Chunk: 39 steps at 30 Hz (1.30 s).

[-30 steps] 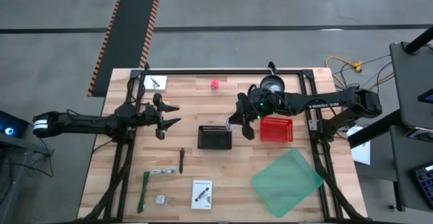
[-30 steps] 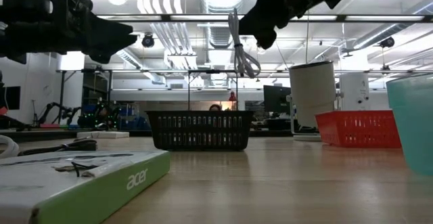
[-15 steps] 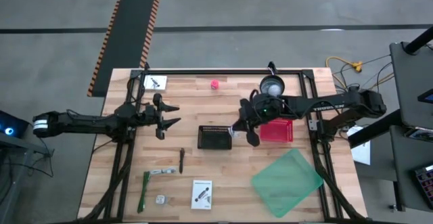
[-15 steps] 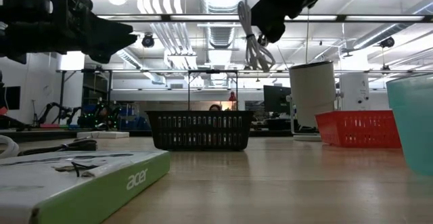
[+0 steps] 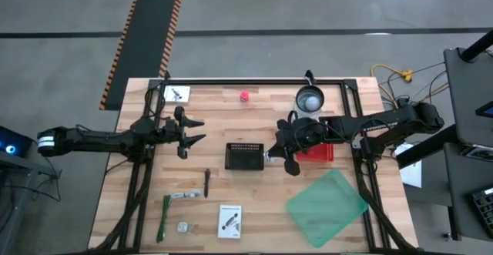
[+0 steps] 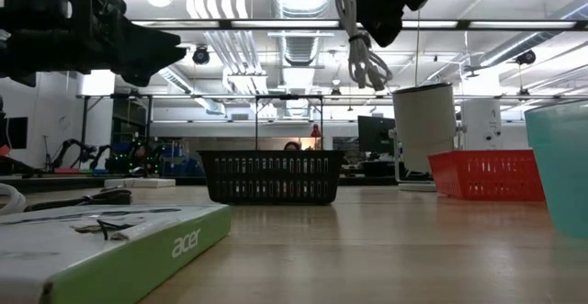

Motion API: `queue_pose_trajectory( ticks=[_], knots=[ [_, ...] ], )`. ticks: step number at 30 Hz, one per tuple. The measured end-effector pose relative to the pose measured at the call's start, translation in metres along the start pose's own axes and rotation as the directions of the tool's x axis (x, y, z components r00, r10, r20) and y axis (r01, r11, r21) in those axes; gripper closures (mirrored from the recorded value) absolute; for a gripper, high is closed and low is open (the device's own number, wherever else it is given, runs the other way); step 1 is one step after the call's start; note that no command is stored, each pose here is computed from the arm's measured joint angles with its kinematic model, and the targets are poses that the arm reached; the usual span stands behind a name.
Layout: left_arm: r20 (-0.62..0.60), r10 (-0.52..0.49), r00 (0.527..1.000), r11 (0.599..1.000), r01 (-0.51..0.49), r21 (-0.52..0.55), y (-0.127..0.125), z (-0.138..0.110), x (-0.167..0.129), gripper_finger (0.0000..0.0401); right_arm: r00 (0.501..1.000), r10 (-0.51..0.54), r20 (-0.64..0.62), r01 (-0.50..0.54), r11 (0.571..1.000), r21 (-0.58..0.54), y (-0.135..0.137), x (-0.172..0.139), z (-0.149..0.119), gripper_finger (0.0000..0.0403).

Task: Pick and place items into bin
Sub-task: Put the top white charger cable into the blue bin

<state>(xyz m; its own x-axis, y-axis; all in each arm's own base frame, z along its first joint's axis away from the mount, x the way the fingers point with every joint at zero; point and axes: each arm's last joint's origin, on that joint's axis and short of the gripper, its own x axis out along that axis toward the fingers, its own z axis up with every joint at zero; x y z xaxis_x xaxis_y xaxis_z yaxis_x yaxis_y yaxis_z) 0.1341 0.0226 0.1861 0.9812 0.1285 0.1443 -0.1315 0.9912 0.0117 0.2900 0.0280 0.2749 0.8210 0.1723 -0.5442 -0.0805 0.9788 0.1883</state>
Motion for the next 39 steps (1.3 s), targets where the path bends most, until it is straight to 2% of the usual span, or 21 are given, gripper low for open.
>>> queue_pose_trajectory(
  ticks=[9, 29, 39],
  knots=[
    [0.000, 0.000, 1.000, 1.000, 0.000, 0.000, 0.000, 0.000, 0.000, 0.0209, 0.999, -0.025, -0.044, 0.026, 0.999, 0.025, 0.012, 0.002, -0.010, 0.0394],
    [0.000, 0.000, 1.000, 1.000, 0.000, -0.001, 0.000, 0.000, 0.000, 0.0209, 0.997, -0.011, -0.075, 0.019, 0.995, 0.098, 0.024, 0.003, -0.016, 0.0394],
    [0.000, 0.000, 1.000, 1.000, 0.000, -0.001, 0.000, 0.000, 0.000, 0.0209, 0.996, -0.037, -0.075, 0.046, 0.992, 0.116, 0.035, 0.003, -0.020, 0.0394]
  ],
)
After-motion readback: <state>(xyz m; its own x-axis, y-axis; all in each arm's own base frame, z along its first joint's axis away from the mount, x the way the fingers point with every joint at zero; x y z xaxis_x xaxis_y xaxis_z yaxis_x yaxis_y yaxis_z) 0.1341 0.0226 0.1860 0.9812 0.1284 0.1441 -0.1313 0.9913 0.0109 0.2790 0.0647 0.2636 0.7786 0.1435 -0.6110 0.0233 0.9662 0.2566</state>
